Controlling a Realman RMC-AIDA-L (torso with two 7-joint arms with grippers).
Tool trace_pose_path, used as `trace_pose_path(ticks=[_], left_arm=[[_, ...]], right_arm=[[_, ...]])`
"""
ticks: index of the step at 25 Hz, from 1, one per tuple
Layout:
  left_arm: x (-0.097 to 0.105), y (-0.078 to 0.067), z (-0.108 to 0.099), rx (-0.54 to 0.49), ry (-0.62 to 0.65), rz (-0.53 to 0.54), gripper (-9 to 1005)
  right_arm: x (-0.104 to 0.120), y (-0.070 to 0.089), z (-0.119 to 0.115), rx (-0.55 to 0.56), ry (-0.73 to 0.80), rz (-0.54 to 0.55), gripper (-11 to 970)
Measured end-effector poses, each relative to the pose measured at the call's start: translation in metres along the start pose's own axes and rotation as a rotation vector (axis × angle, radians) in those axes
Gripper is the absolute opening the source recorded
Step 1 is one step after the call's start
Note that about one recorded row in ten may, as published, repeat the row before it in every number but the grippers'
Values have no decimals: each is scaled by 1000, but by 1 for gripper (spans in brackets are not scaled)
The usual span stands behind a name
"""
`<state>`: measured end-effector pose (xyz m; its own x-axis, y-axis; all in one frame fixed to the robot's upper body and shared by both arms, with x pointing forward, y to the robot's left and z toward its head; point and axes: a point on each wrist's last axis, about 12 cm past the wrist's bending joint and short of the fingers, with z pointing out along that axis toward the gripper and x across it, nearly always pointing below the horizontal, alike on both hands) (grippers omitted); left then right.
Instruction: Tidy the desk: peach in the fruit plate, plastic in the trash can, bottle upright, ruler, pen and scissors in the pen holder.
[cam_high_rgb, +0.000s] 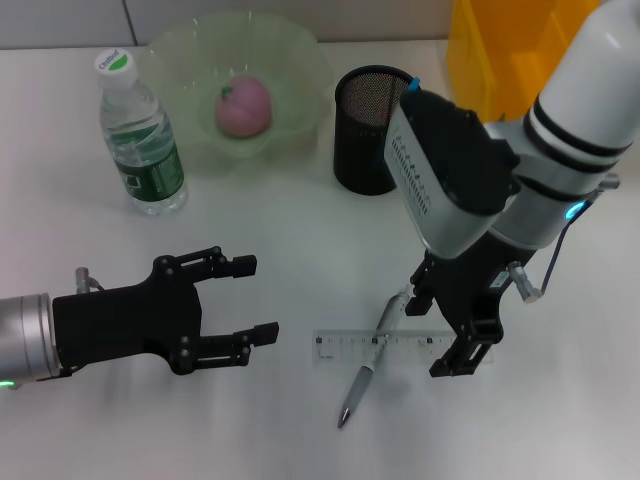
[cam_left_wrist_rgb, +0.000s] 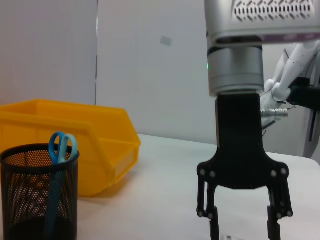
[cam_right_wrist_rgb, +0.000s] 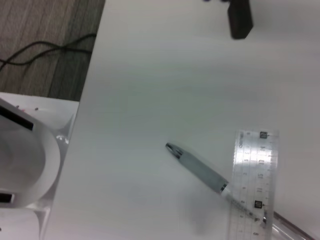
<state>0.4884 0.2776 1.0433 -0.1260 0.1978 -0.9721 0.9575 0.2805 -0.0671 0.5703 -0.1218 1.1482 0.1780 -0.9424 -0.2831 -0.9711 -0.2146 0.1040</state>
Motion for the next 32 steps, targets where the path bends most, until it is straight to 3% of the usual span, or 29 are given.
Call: trace_pose_path(ticks=[21, 27, 32], left_arm=[[0, 2, -2, -25, -3, -5, 797], [1, 2, -2, -25, -3, -5, 797], [1, 2, -2, -25, -3, -6, 797]], right_arm=[[-5, 1, 21, 38, 37, -40, 671], [-5, 2, 24, 42, 45, -43, 494], [-5, 1, 24, 50, 42, -41, 492]])
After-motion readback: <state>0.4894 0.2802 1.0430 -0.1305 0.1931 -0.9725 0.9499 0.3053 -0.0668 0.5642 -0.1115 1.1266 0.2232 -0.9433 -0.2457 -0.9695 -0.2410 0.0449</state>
